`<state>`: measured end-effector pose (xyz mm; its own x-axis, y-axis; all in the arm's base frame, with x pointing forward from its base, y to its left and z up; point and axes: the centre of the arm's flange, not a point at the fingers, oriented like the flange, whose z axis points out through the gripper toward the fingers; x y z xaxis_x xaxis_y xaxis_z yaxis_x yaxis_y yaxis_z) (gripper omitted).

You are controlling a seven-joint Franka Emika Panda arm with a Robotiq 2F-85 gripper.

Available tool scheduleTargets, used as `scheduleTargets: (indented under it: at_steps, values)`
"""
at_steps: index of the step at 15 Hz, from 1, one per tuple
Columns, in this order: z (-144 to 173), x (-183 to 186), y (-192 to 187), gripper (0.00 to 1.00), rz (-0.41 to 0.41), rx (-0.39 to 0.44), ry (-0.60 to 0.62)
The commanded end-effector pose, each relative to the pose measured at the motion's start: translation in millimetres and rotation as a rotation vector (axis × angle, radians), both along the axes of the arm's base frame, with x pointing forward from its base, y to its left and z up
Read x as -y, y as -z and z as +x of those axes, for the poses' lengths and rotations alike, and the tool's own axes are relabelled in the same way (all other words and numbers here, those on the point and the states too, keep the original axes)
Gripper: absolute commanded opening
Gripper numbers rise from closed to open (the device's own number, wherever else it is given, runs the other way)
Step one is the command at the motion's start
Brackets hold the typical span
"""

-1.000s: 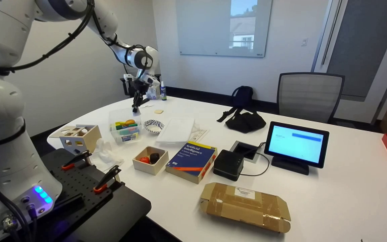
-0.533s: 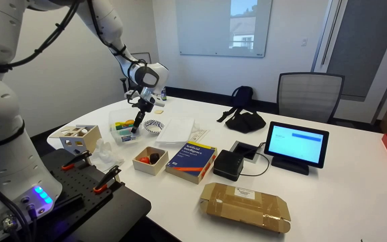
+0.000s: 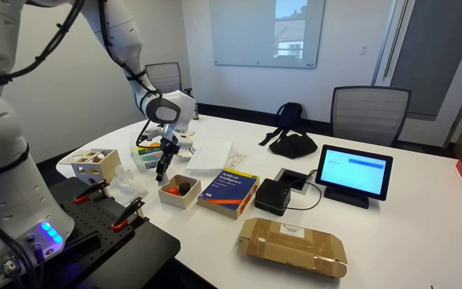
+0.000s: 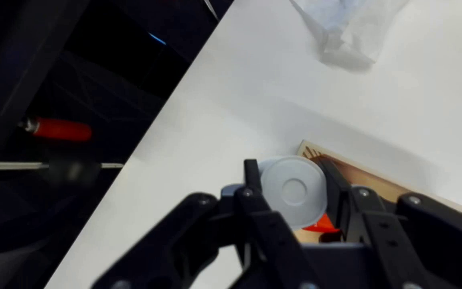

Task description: Remove the small white cup from the lunch box and put it inside the small wooden box

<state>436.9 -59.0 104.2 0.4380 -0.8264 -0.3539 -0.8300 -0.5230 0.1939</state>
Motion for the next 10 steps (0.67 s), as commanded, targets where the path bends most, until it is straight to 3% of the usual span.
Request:
scheduleTargets:
  at_steps: [1,5,10]
  values:
    - [-0.9,-9.9,-7.0,0.15,-0.017,0.097,0.015]
    - [21.9,-14.7,-5.9,0.15,-0.004,0.163,0.008]
    - [35.1,-9.4,-6.8,0.15,-0.009,0.162,0.021]
